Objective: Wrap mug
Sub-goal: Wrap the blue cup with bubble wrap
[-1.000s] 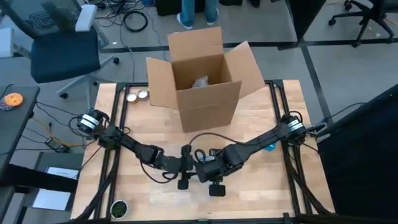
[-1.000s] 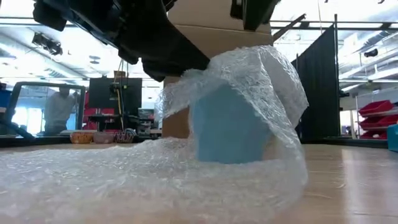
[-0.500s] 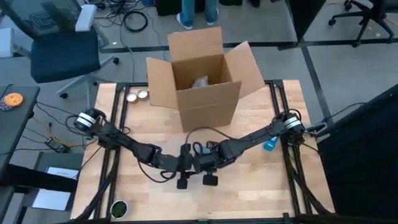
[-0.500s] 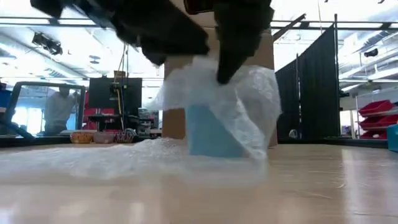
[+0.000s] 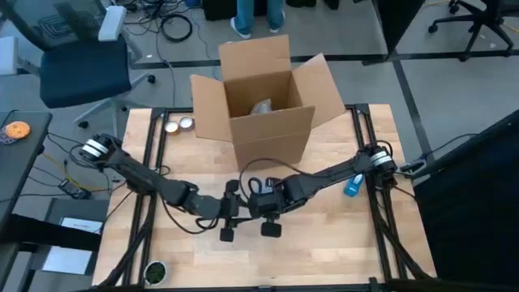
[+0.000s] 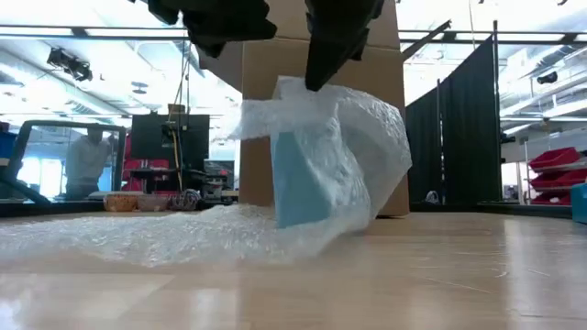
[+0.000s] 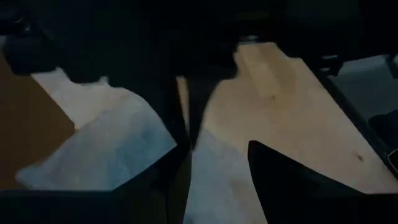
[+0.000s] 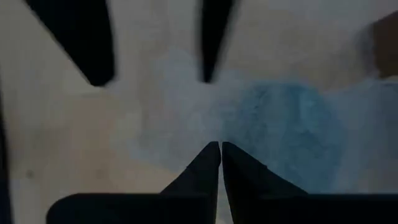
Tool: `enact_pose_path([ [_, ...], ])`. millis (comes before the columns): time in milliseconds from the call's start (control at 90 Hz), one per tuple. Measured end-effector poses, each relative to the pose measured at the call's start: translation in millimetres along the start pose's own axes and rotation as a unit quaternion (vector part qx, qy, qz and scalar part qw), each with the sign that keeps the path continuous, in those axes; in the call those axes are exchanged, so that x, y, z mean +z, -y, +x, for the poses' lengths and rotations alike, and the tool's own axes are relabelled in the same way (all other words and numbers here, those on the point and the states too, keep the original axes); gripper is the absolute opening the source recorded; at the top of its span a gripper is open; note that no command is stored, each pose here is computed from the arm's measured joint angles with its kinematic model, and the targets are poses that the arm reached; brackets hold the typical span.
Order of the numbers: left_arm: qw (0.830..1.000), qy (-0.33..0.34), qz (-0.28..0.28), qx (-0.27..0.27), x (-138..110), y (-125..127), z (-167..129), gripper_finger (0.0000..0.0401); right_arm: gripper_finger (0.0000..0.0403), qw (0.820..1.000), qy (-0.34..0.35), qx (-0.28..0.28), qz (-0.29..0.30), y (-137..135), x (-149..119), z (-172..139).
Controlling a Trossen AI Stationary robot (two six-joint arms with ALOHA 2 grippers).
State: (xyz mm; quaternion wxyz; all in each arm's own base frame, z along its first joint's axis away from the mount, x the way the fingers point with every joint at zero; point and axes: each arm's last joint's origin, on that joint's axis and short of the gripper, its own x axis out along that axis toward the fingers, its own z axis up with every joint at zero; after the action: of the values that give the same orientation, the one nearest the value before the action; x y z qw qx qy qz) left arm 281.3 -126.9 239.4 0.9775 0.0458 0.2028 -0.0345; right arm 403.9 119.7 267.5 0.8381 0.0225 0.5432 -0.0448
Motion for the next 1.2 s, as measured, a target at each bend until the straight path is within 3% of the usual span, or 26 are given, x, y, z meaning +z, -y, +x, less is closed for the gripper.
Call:
enact_pose_path([
  [344, 1.000, -0.001, 0.001, -0.002, 0, 2, -2, 0.0143, 0.0000, 0.999, -0.018, -0.027, 0.016, 29, -2, 21],
  [667, 1.000, -0.001, 0.000, -0.001, 0, 2, -2, 0.0143, 0.0000, 0.998, -0.029, 0.056, 0.018, 28, -16, 53],
  [778, 1.000, -0.006, -0.010, 0.027, -6, 0, -1, 0.0143, 0.0000, 0.994, -0.034, 0.101, 0.003, 26, -18, 56],
  [1200, 0.995, -0.047, -0.029, 0.086, -36, -16, 33, 0.0143, 0.0000, 0.988, -0.037, 0.148, -0.019, 17, -18, 54],
])
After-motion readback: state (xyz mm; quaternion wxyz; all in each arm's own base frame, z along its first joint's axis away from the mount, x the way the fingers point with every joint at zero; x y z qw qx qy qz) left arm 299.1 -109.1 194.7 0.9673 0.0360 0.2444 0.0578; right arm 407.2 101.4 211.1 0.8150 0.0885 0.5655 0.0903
